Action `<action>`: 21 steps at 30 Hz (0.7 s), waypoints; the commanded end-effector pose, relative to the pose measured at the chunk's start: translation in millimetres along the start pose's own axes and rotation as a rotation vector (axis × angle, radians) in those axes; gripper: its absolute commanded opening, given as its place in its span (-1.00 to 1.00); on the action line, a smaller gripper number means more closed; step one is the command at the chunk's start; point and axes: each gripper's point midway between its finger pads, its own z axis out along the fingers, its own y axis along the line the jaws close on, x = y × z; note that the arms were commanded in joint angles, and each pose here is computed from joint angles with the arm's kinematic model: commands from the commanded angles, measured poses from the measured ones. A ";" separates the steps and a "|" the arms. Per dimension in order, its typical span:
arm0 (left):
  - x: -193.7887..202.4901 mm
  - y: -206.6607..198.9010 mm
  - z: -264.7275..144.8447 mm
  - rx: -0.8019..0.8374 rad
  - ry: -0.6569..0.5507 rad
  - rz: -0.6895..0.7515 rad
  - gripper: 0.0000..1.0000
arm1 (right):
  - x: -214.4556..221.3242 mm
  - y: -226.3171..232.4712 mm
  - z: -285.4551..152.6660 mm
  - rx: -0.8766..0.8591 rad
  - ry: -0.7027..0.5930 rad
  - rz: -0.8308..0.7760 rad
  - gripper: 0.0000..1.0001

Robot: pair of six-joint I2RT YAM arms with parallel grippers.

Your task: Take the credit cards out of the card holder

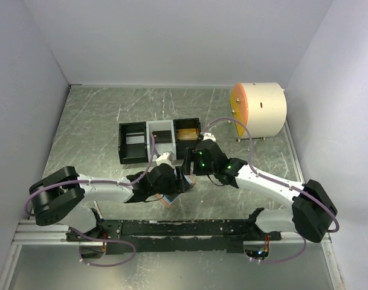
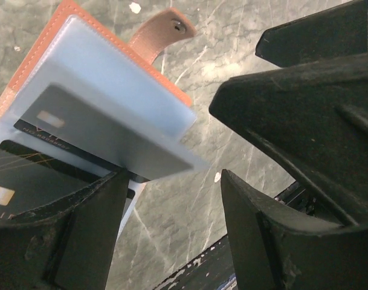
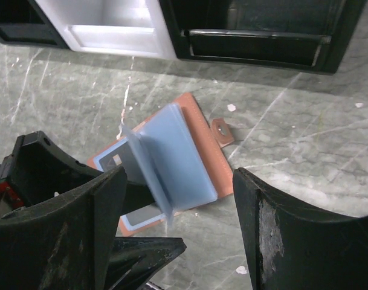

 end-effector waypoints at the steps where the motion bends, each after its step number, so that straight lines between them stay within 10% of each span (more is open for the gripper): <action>1: -21.3 -34.1 3.7 0.070 -0.047 0.027 0.49 | 3.7 -6.3 -3.3 0.013 0.001 0.011 0.44; 21: -21.5 37.7 -79.2 -0.104 -0.105 -0.090 0.40 | 44.8 73.5 -1.3 -0.479 0.156 -0.030 -0.07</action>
